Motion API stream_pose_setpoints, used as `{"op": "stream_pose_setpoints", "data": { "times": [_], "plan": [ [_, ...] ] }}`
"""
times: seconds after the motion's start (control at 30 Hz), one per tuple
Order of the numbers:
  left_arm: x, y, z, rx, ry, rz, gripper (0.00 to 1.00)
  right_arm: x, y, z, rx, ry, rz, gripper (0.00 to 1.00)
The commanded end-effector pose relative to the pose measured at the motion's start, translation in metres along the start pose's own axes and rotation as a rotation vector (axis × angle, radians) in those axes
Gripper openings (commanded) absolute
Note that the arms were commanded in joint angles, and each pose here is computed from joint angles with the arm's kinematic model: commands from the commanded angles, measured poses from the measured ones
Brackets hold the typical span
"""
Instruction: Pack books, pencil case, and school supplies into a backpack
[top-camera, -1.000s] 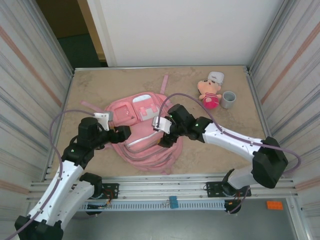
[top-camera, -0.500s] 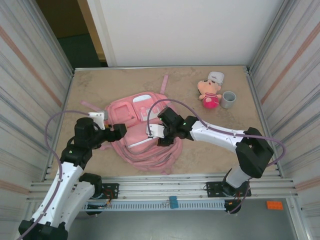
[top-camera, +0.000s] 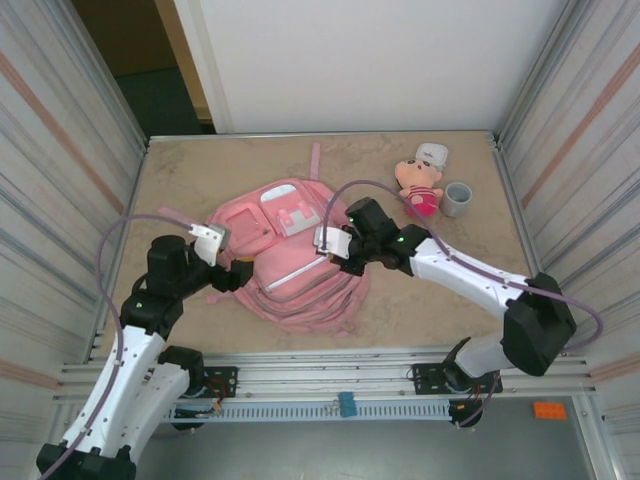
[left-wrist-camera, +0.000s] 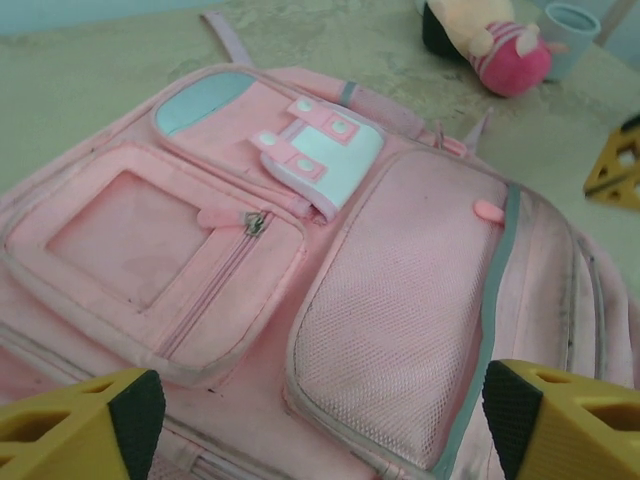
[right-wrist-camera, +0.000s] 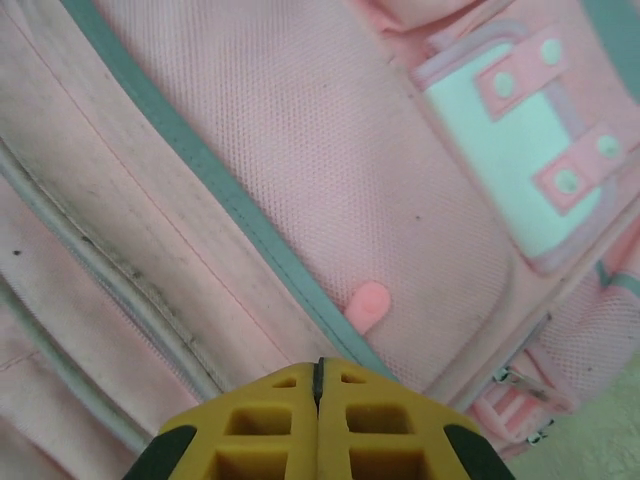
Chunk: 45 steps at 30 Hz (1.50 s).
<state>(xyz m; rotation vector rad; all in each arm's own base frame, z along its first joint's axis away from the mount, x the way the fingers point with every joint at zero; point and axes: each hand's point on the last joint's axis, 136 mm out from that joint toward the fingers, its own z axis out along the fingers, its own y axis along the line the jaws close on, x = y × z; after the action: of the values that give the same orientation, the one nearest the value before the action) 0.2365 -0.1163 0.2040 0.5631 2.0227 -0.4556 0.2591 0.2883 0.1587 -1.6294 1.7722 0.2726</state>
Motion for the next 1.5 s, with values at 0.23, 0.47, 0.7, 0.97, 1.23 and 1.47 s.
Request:
{"op": "stream_pose_setpoints", "data": {
  "times": [0.23,0.47,0.7,0.97,1.23,1.47],
  "plan": [
    [0.011,-0.039,-0.003,0.274,0.059,0.437,0.83,-0.007,0.002,-0.022,-0.047,-0.108,0.074,0.00],
    [0.028,-0.046,0.012,0.348,0.128,0.510,0.81,-0.002,0.011,-0.026,-0.122,-0.137,0.064,0.00],
    [0.049,-0.045,0.028,0.365,0.242,0.541,0.82,0.001,0.011,-0.027,-0.153,-0.134,0.076,0.00],
    [0.077,-0.017,0.027,0.260,0.407,0.629,0.81,-0.006,0.039,-0.009,-0.185,-0.137,-0.049,0.38],
    [0.102,-0.012,0.032,0.298,0.526,0.673,0.76,-0.013,0.043,0.006,-0.216,-0.151,-0.050,0.46],
    [0.116,-0.009,0.049,0.288,0.567,0.718,0.71,-0.011,0.044,0.011,-0.199,-0.156,-0.022,0.53]
  ]
}}
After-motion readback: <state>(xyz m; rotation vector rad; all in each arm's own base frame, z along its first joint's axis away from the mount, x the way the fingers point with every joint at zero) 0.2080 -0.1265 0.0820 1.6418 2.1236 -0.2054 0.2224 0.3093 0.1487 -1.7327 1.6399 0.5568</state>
